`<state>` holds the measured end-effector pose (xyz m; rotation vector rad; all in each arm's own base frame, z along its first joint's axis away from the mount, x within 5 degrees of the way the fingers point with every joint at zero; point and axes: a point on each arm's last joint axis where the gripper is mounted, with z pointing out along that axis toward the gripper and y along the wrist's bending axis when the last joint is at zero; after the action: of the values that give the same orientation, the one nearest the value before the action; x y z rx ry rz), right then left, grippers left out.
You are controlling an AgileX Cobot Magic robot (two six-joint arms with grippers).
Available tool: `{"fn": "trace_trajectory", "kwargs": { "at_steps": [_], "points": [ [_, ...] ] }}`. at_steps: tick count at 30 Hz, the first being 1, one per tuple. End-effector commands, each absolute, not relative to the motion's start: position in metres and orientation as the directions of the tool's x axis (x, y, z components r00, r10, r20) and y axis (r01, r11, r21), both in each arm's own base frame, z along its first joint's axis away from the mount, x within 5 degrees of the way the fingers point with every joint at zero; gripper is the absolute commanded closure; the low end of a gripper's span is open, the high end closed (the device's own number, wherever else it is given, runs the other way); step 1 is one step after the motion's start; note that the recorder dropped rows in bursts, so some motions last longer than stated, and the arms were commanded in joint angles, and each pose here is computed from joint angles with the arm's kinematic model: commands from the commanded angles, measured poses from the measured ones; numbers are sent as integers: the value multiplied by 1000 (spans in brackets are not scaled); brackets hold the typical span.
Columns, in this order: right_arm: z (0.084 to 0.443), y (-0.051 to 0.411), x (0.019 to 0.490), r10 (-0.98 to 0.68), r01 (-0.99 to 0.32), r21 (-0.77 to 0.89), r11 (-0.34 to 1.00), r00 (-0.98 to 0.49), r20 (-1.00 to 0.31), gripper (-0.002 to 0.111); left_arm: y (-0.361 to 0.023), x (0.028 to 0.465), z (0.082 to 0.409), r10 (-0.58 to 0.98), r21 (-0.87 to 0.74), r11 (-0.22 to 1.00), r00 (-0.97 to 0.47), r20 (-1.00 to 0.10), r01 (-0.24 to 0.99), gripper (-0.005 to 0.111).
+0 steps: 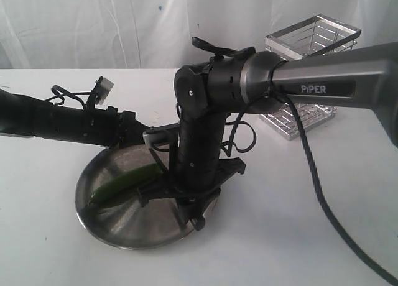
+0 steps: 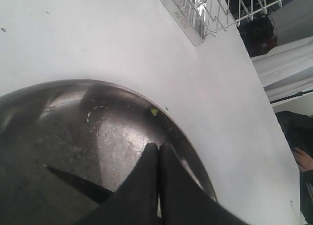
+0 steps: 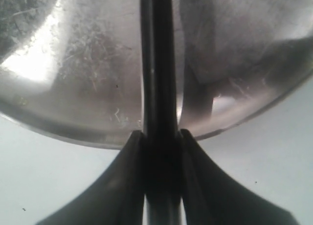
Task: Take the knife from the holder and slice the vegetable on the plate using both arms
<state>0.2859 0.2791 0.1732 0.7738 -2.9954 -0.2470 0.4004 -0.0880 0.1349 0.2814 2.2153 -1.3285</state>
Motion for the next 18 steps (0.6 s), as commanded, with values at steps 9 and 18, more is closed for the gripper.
{"fn": "trace_trajectory", "kwargs": {
  "at_steps": [9,18],
  "points": [
    [177,281,287,-492,-488,181,854,-870,-23,108,-88,397,133,-53,-742,487,-833,-551,460,107],
    [176,280,288,-487,-484,166,859,-873,-25,108,-87,395,125,-14,-727,509,-840,-543,461,107]
  ]
}}
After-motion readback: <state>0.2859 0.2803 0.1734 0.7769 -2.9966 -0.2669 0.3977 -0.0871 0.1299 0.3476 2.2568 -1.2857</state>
